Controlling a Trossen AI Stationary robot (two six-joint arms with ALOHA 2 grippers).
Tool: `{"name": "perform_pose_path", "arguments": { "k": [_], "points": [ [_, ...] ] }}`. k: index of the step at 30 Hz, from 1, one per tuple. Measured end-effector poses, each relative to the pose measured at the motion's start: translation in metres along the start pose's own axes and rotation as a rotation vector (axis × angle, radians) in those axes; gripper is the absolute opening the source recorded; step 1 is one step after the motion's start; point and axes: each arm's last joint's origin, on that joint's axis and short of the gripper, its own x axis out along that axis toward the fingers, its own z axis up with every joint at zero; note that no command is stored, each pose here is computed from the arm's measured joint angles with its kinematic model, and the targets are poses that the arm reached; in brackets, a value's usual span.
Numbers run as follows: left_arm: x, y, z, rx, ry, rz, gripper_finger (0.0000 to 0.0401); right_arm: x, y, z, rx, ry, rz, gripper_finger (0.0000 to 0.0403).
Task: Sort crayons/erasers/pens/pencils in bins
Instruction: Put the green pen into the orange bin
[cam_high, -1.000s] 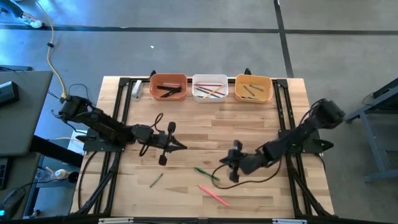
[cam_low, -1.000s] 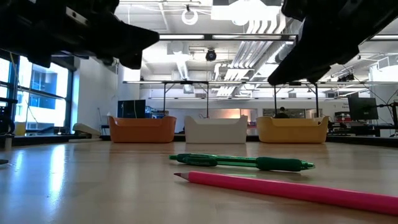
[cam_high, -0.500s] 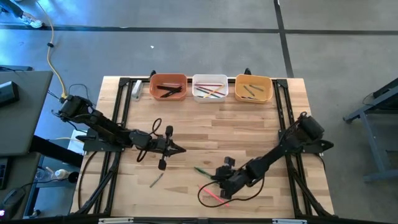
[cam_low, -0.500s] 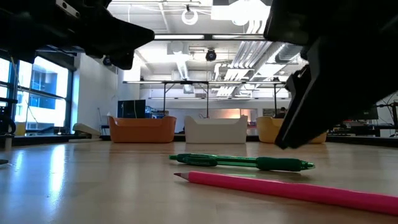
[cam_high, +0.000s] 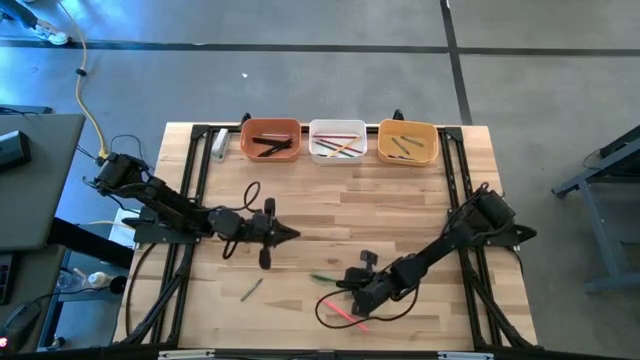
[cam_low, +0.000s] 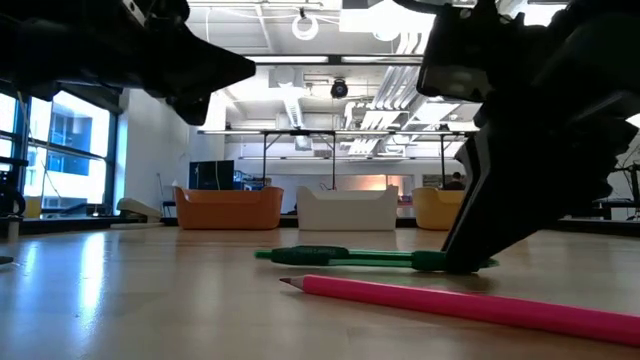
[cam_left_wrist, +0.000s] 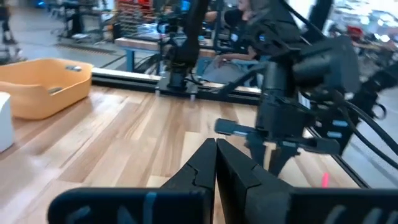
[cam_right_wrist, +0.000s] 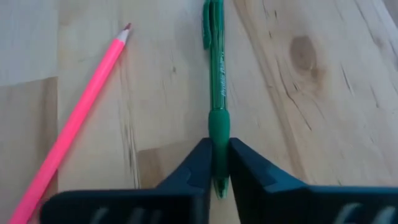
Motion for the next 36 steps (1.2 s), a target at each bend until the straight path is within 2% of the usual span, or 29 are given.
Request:
{"name": "perform_pose_path", "arguments": {
  "k": [2,5,8,12,16,19,23,28,33,36],
  "points": [
    [0.000,0.000,0.000,-0.022,-0.005,0.010,0.0000,-0.002,-0.001,0.001,-0.013,-0.005,-0.005,0.0011],
    [0.000,0.000,0.004,-0.038,-0.042,0.007,0.0000,-0.011,-0.004,0.006,-0.062,-0.029,-0.029,0.0015],
    [0.001,0.005,0.006,-0.023,-0.057,0.029,0.0000,-0.020,-0.010,0.017,-0.071,-0.127,-0.032,0.0014],
    [0.003,0.013,0.008,-0.027,-0.071,0.062,0.0000,-0.011,-0.040,0.009,-0.007,-0.259,0.038,0.0006],
    [0.002,0.022,0.015,-0.016,-0.130,0.084,0.0000,-0.007,-0.073,0.010,0.092,-0.496,0.157,0.0005],
    [-0.009,0.033,0.022,-0.039,-0.206,0.071,0.0000,-0.008,-0.098,0.013,0.146,-0.649,0.176,0.0004],
    [-0.030,0.047,0.024,-0.118,-0.273,0.095,0.0000,-0.015,-0.122,0.027,0.197,-0.812,0.219,0.0004],
    [-0.044,0.052,0.026,-0.156,-0.311,0.092,0.0009,-0.016,-0.137,0.053,0.226,-0.886,0.248,0.0004],
    [-0.044,0.049,0.029,-0.146,-0.313,0.027,0.0043,-0.023,-0.145,0.088,0.218,-0.988,0.249,0.0004],
    [-0.043,0.048,0.032,-0.150,-0.323,0.017,0.0072,-0.023,-0.146,0.107,0.198,-0.976,0.256,0.0004]
  ]
}}
